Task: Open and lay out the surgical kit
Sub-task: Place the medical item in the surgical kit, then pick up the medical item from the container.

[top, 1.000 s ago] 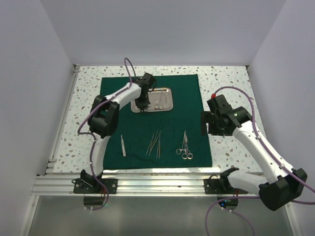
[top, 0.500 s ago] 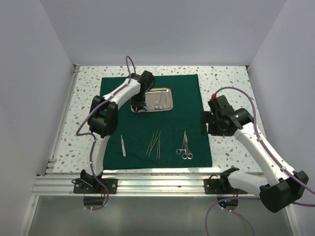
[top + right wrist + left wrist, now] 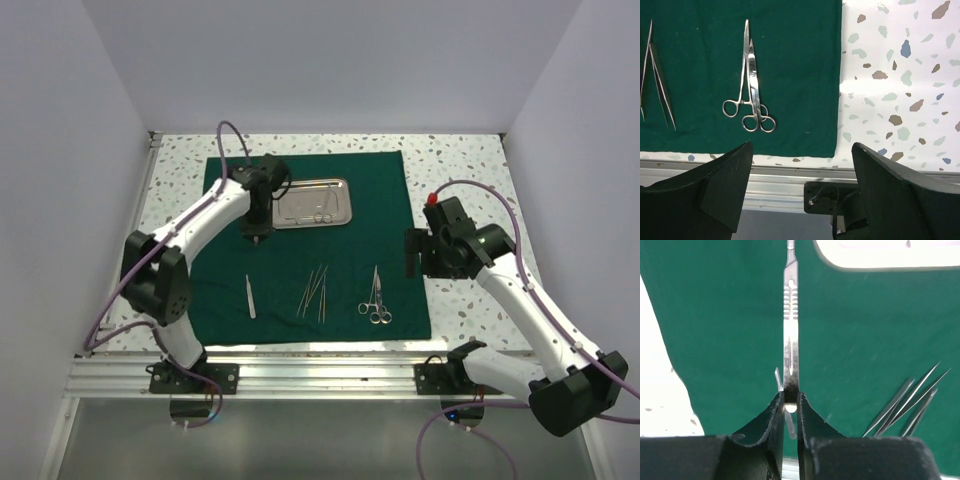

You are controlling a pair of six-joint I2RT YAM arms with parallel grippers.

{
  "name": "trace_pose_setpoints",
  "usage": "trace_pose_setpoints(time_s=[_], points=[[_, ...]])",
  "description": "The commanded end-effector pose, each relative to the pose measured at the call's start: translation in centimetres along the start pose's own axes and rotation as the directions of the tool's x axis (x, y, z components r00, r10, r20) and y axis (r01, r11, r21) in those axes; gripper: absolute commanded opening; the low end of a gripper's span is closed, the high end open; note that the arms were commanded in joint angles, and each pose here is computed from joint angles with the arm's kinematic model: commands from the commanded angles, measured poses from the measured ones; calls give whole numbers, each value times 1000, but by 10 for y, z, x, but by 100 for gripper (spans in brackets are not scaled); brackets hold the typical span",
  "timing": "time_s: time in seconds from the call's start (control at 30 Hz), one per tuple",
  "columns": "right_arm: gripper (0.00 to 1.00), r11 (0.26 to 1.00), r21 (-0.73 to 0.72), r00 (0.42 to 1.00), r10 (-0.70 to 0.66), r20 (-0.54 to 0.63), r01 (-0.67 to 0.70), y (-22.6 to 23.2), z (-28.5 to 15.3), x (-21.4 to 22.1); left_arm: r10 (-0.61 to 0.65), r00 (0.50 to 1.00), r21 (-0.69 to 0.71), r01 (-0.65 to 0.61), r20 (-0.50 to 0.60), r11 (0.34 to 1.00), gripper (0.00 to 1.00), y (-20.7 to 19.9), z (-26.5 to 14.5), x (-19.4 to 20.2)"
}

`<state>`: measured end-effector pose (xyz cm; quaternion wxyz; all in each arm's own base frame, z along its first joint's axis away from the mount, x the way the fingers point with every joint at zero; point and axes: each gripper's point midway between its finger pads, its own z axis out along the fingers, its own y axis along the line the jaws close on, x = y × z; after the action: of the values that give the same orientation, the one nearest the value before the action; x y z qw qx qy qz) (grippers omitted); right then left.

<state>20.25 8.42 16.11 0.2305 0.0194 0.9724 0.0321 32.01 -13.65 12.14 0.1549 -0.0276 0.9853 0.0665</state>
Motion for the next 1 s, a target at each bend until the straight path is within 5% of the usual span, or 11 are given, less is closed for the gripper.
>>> trace_pose_setpoints(time_s=[0.0, 0.27, 0.63, 0.7, 0.97], points=[[84, 999, -48, 1000, -16, 20, 17, 5, -3, 0, -49, 999, 54, 48, 8, 997, 0, 2, -15, 36], [84, 996, -88, 999, -26, 20, 27, 10, -7, 2, -113, 992, 81, 117, -47, 990, 0, 2, -1, 120], [84, 994, -104, 999, -30, 26, 33, 11, -11, 4, -143, 984, 79, 151, -102, 985, 1, -2, 26, 167], [84, 994, -101, 999, -29, 27, 32, 11, -10, 4, -143, 985, 71, 150, -97, 986, 19, -1, 28, 167], [84, 996, -82, 999, -22, 36, 25, 7, -10, 3, -116, 993, 78, 116, -10, 990, 46, -15, -9, 114]])
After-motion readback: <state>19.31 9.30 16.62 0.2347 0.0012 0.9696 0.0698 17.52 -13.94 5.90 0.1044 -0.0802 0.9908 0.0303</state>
